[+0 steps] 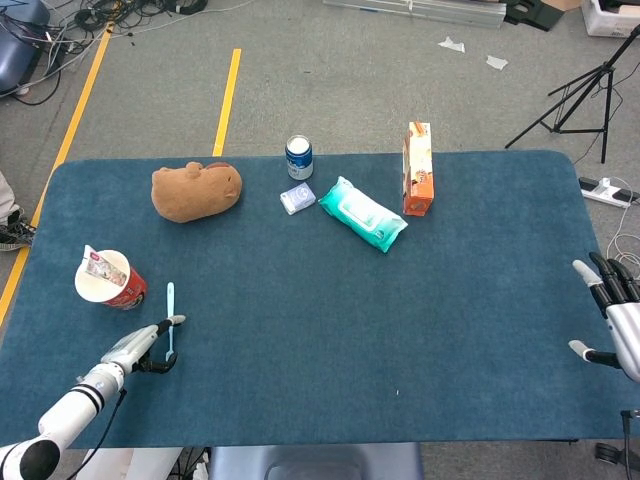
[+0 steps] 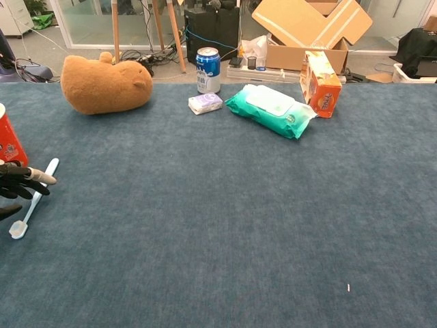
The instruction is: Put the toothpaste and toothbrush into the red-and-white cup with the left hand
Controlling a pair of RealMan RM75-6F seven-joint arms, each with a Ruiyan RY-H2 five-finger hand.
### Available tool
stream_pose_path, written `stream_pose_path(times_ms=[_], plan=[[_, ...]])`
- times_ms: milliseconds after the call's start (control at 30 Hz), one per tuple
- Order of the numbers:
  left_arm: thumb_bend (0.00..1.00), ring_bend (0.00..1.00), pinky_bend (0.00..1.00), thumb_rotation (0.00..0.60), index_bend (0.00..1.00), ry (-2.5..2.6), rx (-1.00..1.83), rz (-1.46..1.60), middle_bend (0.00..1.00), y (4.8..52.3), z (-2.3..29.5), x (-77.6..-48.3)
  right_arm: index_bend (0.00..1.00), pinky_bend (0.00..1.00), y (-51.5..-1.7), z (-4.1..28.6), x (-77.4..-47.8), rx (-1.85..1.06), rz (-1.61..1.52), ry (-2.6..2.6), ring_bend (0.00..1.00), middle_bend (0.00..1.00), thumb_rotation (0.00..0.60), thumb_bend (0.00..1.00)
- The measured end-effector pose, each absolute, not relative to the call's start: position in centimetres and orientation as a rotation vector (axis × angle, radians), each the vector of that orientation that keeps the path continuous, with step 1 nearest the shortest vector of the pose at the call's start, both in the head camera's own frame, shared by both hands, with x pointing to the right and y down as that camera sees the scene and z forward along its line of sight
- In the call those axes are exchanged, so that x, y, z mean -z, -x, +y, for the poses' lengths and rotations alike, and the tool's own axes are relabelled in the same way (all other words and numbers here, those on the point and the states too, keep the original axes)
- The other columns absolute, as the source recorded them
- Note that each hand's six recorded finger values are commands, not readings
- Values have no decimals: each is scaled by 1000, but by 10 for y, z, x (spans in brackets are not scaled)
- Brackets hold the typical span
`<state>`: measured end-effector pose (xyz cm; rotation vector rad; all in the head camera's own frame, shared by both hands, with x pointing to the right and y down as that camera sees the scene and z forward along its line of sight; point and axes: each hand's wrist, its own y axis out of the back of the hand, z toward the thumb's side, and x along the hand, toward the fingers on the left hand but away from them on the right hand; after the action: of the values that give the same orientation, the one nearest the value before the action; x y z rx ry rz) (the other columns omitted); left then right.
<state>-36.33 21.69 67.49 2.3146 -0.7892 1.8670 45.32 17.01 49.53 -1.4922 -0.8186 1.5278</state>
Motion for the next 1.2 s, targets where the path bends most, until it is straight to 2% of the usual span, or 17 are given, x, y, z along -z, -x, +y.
stream_pose_path(times_ms=[1200], plan=[[518, 94, 24, 600, 30, -2311, -1888, -743, 108, 362, 221, -681, 0, 316, -457, 172, -498, -1535, -824, 1498, 0, 0, 600, 0]])
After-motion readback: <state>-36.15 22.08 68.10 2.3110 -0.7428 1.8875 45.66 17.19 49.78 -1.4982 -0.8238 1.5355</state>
